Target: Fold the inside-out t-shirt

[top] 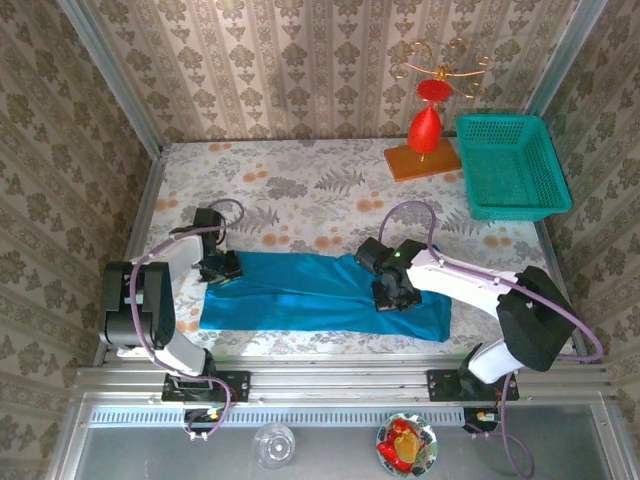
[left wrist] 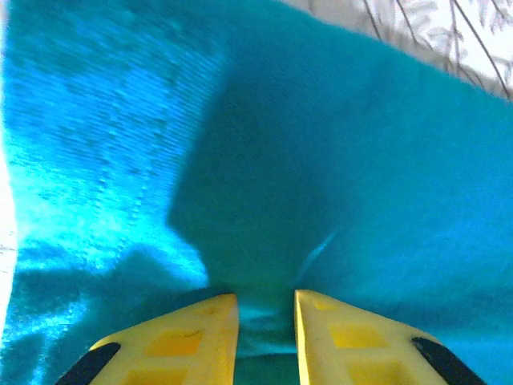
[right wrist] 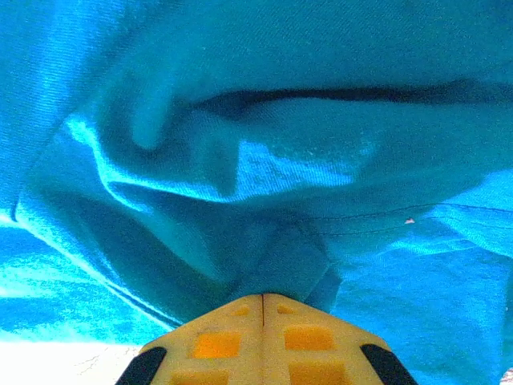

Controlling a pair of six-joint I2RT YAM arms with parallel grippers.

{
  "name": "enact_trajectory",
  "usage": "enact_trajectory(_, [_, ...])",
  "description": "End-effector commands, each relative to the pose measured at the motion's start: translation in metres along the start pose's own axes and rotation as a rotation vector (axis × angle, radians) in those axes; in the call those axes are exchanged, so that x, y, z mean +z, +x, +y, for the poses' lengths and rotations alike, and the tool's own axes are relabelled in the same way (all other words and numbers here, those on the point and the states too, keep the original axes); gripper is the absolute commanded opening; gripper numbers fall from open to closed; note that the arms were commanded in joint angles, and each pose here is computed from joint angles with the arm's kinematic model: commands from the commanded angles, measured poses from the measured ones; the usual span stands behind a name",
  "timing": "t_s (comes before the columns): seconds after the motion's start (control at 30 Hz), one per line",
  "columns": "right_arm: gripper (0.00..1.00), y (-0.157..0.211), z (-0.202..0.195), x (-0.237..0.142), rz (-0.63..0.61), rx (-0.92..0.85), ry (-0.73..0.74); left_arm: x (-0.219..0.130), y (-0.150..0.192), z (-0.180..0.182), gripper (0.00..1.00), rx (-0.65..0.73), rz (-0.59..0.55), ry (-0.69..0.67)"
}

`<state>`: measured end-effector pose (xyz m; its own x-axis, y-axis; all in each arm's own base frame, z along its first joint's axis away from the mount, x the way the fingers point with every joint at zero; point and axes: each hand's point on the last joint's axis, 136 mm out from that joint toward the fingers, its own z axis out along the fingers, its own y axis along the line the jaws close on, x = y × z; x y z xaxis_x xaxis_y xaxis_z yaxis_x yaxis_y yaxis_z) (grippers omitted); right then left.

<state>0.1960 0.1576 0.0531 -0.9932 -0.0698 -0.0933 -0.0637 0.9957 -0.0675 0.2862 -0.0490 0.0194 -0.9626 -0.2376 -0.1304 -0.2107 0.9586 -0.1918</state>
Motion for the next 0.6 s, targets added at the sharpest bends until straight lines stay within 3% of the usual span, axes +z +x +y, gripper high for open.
enact_trajectory(0.0, [0.0, 0.01, -0.013, 0.009, 0.033, -0.005, 0.078, -0.002, -0.018, 0.012, 0.27, -0.022, -0.028, -0.023])
enact_trajectory(0.17, [0.0, 0.011, -0.011, 0.013, 0.048, -0.018, 0.076, -0.003, -0.031, 0.017, 0.28, -0.119, -0.048, 0.082])
enact_trajectory(0.33, [0.0, 0.014, -0.008, 0.009, 0.06, -0.023, 0.048, -0.009, -0.04, 0.029, 0.28, -0.162, -0.064, 0.087])
enact_trajectory(0.37, [0.02, 0.014, -0.005, 0.007, 0.059, -0.023, 0.033, -0.009, -0.04, 0.031, 0.28, -0.166, -0.066, 0.083])
enact_trajectory(0.5, [0.27, 0.006, 0.008, -0.015, 0.007, -0.02, -0.076, -0.021, -0.046, 0.034, 0.28, -0.175, -0.11, 0.073])
enact_trajectory(0.57, [0.33, -0.001, 0.008, -0.027, -0.038, -0.014, -0.117, -0.032, -0.05, 0.03, 0.28, -0.163, -0.148, 0.087])
